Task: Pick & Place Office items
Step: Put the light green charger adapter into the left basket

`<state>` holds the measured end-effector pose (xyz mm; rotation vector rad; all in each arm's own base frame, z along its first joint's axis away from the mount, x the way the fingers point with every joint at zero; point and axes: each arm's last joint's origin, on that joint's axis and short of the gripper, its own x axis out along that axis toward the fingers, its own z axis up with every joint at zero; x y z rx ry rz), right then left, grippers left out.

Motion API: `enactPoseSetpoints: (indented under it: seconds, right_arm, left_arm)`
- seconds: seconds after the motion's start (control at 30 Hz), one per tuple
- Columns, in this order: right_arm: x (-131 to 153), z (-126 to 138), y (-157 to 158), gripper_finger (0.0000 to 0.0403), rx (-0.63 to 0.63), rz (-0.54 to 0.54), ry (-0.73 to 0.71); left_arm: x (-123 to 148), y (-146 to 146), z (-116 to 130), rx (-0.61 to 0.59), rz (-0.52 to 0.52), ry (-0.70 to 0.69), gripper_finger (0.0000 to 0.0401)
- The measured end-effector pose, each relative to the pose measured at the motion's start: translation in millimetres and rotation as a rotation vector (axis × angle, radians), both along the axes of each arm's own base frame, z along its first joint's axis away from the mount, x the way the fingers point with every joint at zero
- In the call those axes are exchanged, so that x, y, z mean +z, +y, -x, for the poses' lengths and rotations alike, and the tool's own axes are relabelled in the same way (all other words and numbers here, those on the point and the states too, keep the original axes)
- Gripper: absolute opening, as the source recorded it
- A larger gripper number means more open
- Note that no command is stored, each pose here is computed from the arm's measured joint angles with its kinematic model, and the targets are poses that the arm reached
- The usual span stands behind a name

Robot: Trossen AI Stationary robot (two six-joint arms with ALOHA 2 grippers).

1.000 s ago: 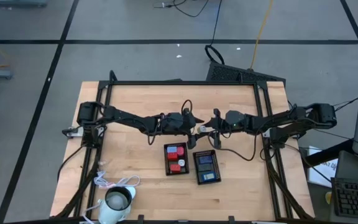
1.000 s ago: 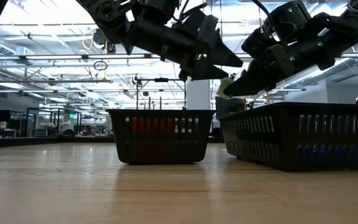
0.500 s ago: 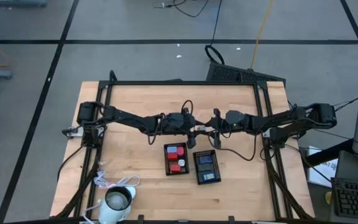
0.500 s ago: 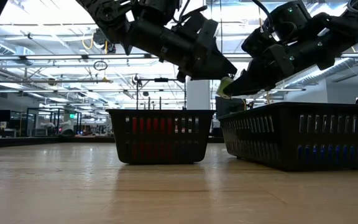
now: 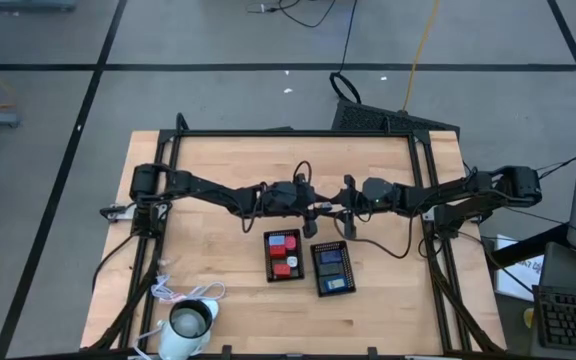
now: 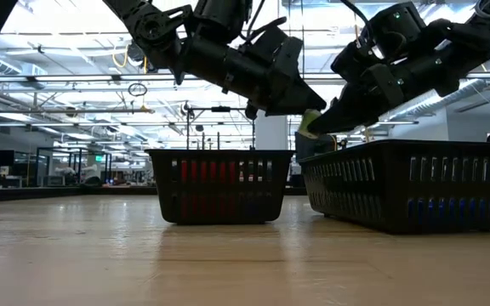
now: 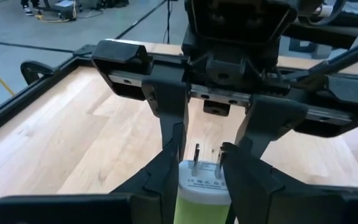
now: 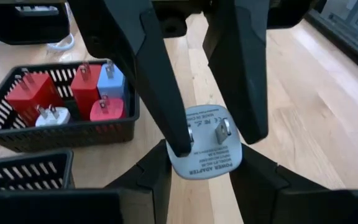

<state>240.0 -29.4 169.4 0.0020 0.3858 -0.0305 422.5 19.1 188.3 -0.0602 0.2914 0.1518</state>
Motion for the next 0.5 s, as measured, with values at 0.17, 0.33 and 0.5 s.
enactPoseSetpoints:
  seconds: [0.17, 0.33, 0.5]
  right_arm:
    - [-0.5, 0.1, 0.1, 0.0122, 0.001, -0.002, 0.005]
    - [-1.7, 0.6, 0.2, 0.0122, 0.004, -0.005, 0.018]
    - [-2.5, 0.9, 0.2, 0.0123, 0.002, -0.008, 0.026]
  left_arm:
    - [-0.7, 0.4, -0.5, -0.012, -0.013, -0.002, 0.0110]
    - [-1.2, -0.2, -0.4, -0.030, -0.008, 0.004, 0.0072]
    - [-1.3, 2.2, -0.2, -0.036, -0.004, 0.003, 0.0027]
